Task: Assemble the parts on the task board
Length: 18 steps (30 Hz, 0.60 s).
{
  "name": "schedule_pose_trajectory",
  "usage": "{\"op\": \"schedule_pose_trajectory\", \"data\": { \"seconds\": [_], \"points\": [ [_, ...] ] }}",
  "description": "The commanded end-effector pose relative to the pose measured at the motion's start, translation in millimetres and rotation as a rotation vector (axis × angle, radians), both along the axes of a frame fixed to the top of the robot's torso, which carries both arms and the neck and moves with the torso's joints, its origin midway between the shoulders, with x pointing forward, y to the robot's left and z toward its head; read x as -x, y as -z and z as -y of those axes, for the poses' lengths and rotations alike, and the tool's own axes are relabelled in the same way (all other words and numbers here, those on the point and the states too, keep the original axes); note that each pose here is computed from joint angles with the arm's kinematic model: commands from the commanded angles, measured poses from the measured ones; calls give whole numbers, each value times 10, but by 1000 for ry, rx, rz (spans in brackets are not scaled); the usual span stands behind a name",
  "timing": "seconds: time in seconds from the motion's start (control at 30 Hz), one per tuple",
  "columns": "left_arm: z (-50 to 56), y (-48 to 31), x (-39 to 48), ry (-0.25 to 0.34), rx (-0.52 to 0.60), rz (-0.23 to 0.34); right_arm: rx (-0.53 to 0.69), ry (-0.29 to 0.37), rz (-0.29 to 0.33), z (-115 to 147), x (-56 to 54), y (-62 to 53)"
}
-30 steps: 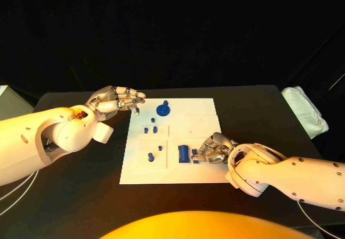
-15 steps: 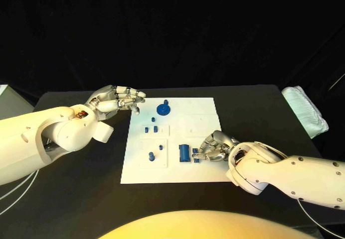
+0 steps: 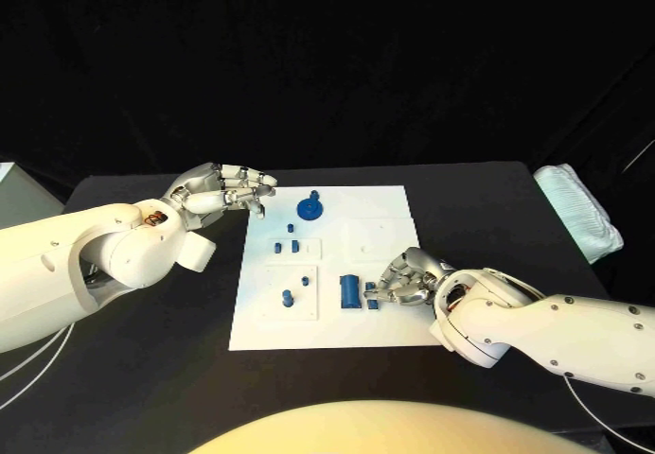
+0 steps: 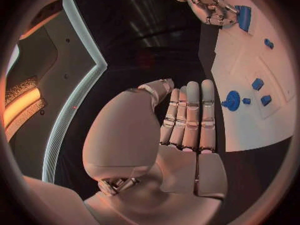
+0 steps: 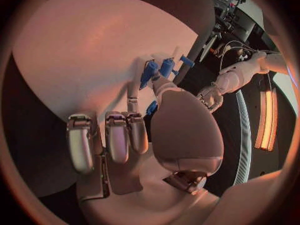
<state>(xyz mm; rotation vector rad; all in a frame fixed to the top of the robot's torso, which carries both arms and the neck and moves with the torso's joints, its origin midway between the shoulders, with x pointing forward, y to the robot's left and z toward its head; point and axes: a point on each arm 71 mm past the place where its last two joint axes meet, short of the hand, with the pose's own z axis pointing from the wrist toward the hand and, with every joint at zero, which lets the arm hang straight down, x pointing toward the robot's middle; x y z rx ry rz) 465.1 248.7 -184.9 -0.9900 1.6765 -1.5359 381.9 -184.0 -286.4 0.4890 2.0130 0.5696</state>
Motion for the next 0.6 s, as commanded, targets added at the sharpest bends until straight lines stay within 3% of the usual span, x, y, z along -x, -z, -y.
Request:
{"op": "schedule_pose_trajectory", "data": {
  "seconds": [0.03,0.6],
  "points": [
    [23,-6,2,13,10,1,-49,-16,-1,-21,28,-8],
    [18,-2,-2,12,8,-1,-53,-51,-34,132,150,-67]
  ]
}}
